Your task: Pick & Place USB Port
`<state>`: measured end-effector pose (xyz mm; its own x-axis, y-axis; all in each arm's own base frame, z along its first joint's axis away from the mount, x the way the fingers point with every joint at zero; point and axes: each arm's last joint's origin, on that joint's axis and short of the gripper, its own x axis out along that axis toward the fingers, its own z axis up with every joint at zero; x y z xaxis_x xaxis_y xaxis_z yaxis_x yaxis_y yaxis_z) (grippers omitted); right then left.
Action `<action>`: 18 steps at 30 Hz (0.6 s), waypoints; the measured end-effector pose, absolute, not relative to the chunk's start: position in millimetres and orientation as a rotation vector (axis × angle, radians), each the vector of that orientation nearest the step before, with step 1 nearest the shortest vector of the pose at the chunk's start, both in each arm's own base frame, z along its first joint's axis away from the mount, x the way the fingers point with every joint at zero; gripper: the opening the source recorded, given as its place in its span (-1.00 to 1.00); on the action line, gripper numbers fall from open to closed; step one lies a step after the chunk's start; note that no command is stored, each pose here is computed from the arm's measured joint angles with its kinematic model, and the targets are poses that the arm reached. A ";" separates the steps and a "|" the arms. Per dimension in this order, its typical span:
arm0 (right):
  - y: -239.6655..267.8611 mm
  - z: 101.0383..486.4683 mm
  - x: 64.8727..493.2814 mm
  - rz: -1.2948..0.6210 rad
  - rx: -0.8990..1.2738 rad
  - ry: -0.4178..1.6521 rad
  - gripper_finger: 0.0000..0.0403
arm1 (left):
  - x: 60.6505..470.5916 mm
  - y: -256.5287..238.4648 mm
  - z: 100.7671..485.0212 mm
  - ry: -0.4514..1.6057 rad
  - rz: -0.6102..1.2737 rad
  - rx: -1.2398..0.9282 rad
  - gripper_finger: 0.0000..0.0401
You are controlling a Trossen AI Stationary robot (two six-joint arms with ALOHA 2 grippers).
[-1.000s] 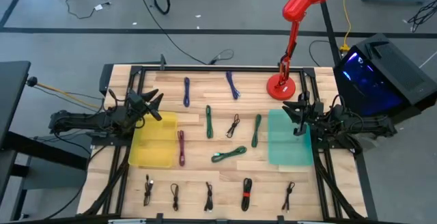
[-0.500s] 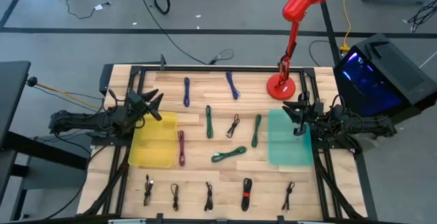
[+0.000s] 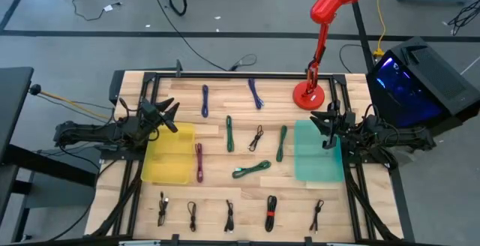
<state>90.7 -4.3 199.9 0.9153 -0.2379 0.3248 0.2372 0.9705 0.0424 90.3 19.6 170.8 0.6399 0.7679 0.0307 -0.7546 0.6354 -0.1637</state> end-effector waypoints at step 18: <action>-4.3 200.7 90.3 -0.251 -0.030 -0.340 -0.55 | 91.2 16.0 199.9 -0.211 0.670 -0.250 -0.20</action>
